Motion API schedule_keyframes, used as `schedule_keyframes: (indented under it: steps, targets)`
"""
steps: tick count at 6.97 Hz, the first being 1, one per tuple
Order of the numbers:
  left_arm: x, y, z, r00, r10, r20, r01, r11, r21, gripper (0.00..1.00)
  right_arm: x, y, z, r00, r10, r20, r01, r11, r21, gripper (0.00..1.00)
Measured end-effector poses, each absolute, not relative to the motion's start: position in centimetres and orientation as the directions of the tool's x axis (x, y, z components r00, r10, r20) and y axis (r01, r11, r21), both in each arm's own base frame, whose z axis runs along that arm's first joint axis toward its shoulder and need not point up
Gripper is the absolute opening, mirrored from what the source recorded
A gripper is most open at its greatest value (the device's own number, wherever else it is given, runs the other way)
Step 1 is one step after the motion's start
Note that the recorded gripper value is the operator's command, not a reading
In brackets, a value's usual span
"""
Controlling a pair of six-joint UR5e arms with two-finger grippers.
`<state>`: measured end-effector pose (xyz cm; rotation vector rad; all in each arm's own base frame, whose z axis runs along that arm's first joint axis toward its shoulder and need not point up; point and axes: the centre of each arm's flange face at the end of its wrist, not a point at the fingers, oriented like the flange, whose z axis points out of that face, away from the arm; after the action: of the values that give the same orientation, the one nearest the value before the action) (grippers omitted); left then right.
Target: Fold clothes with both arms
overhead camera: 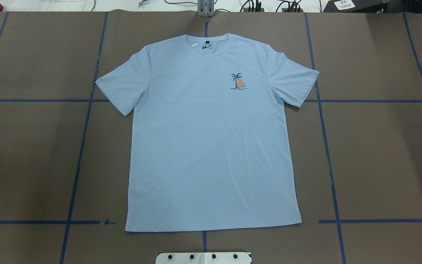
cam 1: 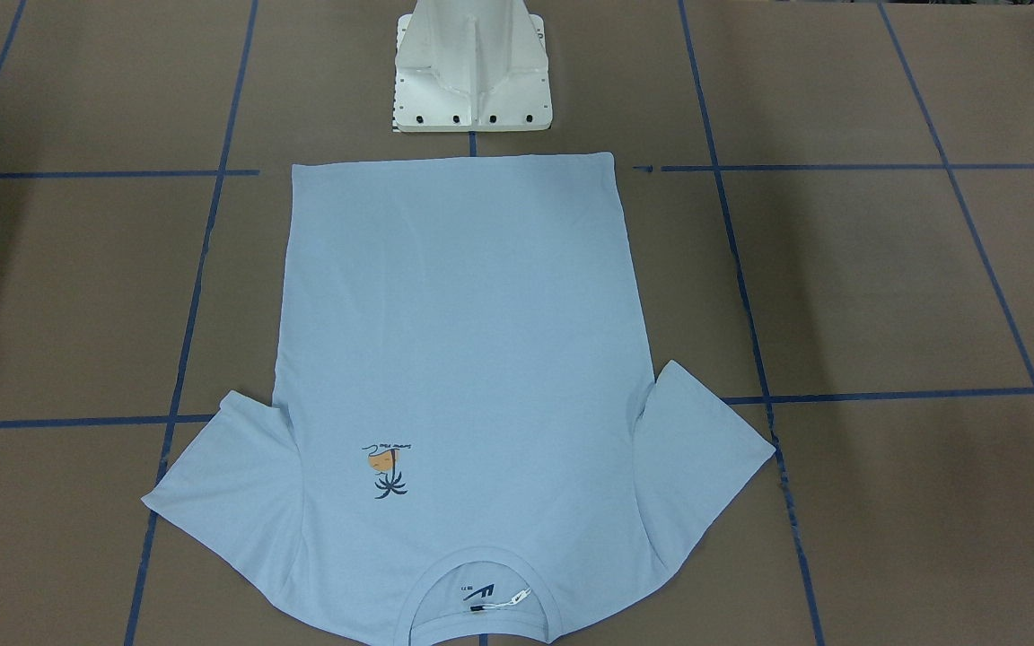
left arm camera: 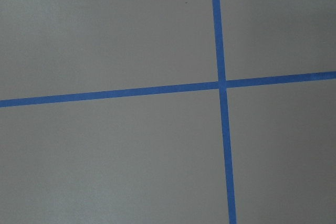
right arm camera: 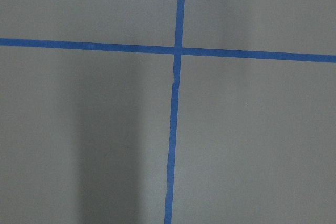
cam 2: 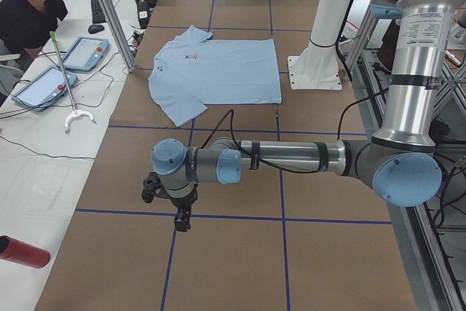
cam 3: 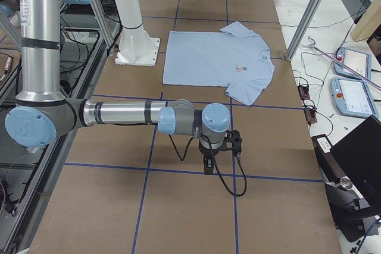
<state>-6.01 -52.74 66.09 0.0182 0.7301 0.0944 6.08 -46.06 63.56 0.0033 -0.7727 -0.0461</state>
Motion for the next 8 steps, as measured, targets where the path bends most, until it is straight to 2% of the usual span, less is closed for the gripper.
schedule_keyframes:
  steps: [5, 8]
  targets:
    - [-5.7, -55.2, 63.3, 0.737, 0.159, -0.657, -0.087, 0.986, 0.141, 1.0, 6.0, -47.3, 61.2, 0.709, -0.074, 0.701, 0.038, 0.997, 0.067, 1.0]
    - [-5.0, -57.2, 60.4, 0.71, 0.262, -0.653, -0.092, 0.955, 0.284, 1.0, 3.6, -51.1, 54.2, 0.691, -0.196, 0.696, 0.075, 0.977, 0.201, 1.0]
